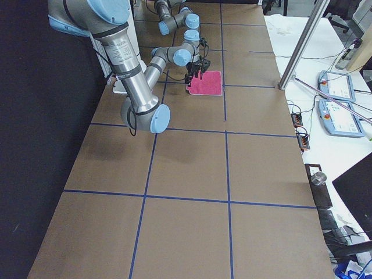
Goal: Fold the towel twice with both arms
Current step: 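Move both grippers down to the towel's corners nearest the robot, then pinch the near towel corners with both grippers, adjusting grip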
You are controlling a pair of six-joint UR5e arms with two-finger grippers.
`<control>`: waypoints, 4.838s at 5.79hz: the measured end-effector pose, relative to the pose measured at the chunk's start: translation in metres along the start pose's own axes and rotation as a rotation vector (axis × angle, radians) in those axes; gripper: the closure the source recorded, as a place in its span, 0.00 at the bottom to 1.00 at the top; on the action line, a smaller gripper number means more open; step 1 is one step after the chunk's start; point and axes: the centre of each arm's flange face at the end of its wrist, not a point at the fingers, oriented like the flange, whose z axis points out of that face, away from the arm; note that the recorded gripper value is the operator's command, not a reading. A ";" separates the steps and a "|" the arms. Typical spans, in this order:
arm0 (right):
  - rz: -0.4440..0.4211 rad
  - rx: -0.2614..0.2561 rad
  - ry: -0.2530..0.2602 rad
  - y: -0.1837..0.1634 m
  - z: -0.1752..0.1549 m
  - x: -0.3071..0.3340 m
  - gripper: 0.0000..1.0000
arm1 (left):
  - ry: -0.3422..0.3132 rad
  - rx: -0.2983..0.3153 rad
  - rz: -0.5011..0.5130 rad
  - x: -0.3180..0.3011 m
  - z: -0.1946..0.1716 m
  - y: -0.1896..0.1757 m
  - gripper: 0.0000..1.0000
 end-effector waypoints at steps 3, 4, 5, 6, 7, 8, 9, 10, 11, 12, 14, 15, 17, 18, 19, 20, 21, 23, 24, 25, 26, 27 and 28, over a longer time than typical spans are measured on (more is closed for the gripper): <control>-0.001 0.020 0.021 -0.002 0.013 0.000 0.00 | -0.014 0.016 0.003 -0.007 0.018 -0.010 0.00; -0.003 0.020 0.021 -0.001 0.015 0.001 0.00 | -0.016 0.018 0.004 -0.007 0.025 -0.013 0.00; -0.007 0.018 0.008 -0.001 0.021 0.000 0.00 | -0.014 0.022 0.009 -0.006 0.034 -0.017 0.00; -0.012 0.014 -0.011 -0.002 0.030 -0.001 0.00 | -0.010 0.029 0.017 -0.005 0.042 -0.021 0.00; -0.013 0.012 -0.022 -0.002 0.035 -0.003 0.00 | -0.005 0.034 0.026 -0.004 0.046 -0.023 0.02; -0.013 0.012 -0.026 -0.002 0.036 -0.003 0.00 | 0.000 0.035 0.033 -0.004 0.046 -0.023 0.13; -0.014 0.011 -0.027 -0.002 0.036 -0.003 0.00 | 0.001 0.036 0.036 -0.005 0.047 -0.024 0.26; -0.014 0.011 -0.029 -0.002 0.036 -0.003 0.00 | 0.000 0.037 0.037 -0.005 0.048 -0.024 0.34; -0.013 0.011 -0.031 -0.002 0.035 -0.004 0.00 | -0.001 0.037 0.037 -0.005 0.048 -0.025 0.41; -0.013 0.011 -0.034 -0.001 0.033 -0.004 0.00 | -0.002 0.038 0.036 -0.005 0.049 -0.025 0.41; -0.012 0.010 -0.039 -0.001 0.031 -0.005 0.00 | 0.001 0.036 0.037 -0.004 0.047 -0.023 0.42; -0.011 0.010 -0.040 -0.001 0.031 -0.005 0.00 | 0.004 0.035 0.036 -0.003 0.046 -0.022 0.43; -0.011 0.010 -0.042 0.000 0.030 -0.006 0.00 | 0.004 0.033 0.035 -0.004 0.046 -0.019 0.55; -0.011 0.010 -0.043 0.000 0.029 -0.006 0.00 | 0.001 0.031 0.035 -0.004 0.048 -0.017 0.56; -0.010 0.010 -0.043 0.000 0.029 -0.006 0.00 | -0.002 0.028 0.037 -0.005 0.051 -0.013 0.66; -0.010 0.009 -0.045 0.000 0.028 -0.007 0.00 | -0.004 0.027 0.038 -0.005 0.051 -0.012 0.82; -0.012 0.009 -0.049 0.001 0.026 -0.007 0.00 | -0.004 0.027 0.037 -0.005 0.051 -0.012 0.93; -0.014 0.008 -0.058 0.002 0.021 -0.008 0.00 | -0.001 0.028 0.038 -0.005 0.050 -0.012 0.98; -0.012 0.008 -0.056 0.002 0.022 -0.007 0.00 | 0.001 0.028 0.039 -0.005 0.049 -0.011 0.98; -0.011 0.008 -0.049 0.002 0.025 -0.005 0.00 | 0.003 0.028 0.040 -0.005 0.048 -0.011 0.98; -0.001 0.006 -0.037 0.002 0.032 -0.002 0.00 | 0.003 0.028 0.040 -0.004 0.047 -0.011 0.98; 0.011 0.003 -0.013 0.004 0.045 0.002 0.00 | 0.004 0.031 0.040 -0.004 0.047 -0.011 0.98; 0.020 -0.001 0.010 0.008 0.057 0.004 0.00 | 0.006 0.039 0.040 -0.004 0.047 -0.012 0.98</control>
